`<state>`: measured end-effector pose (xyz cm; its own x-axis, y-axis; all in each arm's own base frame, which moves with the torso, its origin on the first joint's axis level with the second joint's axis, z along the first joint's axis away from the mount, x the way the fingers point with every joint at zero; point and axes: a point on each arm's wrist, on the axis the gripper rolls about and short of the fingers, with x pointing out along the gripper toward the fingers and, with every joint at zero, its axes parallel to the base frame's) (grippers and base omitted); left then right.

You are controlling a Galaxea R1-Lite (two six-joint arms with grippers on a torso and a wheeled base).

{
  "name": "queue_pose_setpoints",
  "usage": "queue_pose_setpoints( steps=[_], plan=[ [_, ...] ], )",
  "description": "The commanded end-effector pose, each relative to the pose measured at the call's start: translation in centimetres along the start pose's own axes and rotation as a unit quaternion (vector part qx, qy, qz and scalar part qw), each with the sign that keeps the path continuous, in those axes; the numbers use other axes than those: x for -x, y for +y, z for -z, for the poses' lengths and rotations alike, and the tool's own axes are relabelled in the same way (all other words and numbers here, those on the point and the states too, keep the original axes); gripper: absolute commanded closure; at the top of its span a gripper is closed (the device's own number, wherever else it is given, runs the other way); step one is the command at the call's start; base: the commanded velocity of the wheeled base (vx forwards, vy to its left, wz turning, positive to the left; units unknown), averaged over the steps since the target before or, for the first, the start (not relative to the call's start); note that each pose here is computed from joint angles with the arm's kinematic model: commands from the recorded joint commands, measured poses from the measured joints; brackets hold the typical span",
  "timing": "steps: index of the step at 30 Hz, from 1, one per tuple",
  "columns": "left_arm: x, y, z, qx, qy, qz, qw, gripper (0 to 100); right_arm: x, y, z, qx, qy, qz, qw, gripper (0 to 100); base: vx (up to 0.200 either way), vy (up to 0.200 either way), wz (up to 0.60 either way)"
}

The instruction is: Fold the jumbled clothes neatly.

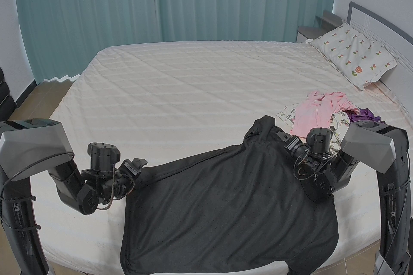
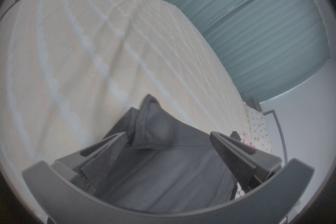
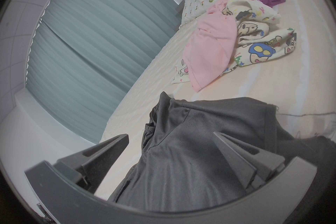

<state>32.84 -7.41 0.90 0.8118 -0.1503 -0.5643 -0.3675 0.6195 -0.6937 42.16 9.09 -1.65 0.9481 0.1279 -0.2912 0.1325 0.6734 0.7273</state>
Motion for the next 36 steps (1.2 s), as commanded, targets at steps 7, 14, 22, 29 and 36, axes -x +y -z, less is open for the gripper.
queue_pose_setpoints(
  steps=[7,14,22,29,36],
  plan=[
    [-2.7,-2.0,2.4,-0.029,-0.001,-0.014,0.9995,0,1.0,-0.4,0.6,-0.013,0.008,0.0,0.9999,0,0.0,0.0,0.0],
    [-2.6,-2.2,3.7,-0.043,0.02,-0.025,0.9986,0,1.1,-0.6,0.7,-0.012,0.01,0.003,0.9999,0,0.0,0.0,0.0],
    [-1.9,-2.1,4.5,-0.055,0.017,-0.042,0.9974,0,1.2,-0.7,0.8,-0.013,0.013,0.005,0.9998,0,0.0,0.0,0.0],
    [-1.8,-1.6,4.7,-0.061,0.022,-0.052,0.9965,0,1.3,-0.8,0.9,-0.013,0.015,0.008,0.9998,0,0.0,0.0,0.0],
    [-3.8,-2.0,4.0,-0.072,0.001,-0.048,0.9963,0,1.3,-0.8,0.9,-0.013,0.014,0.008,0.9998,0,0.0,0.0,0.0]
  ],
)
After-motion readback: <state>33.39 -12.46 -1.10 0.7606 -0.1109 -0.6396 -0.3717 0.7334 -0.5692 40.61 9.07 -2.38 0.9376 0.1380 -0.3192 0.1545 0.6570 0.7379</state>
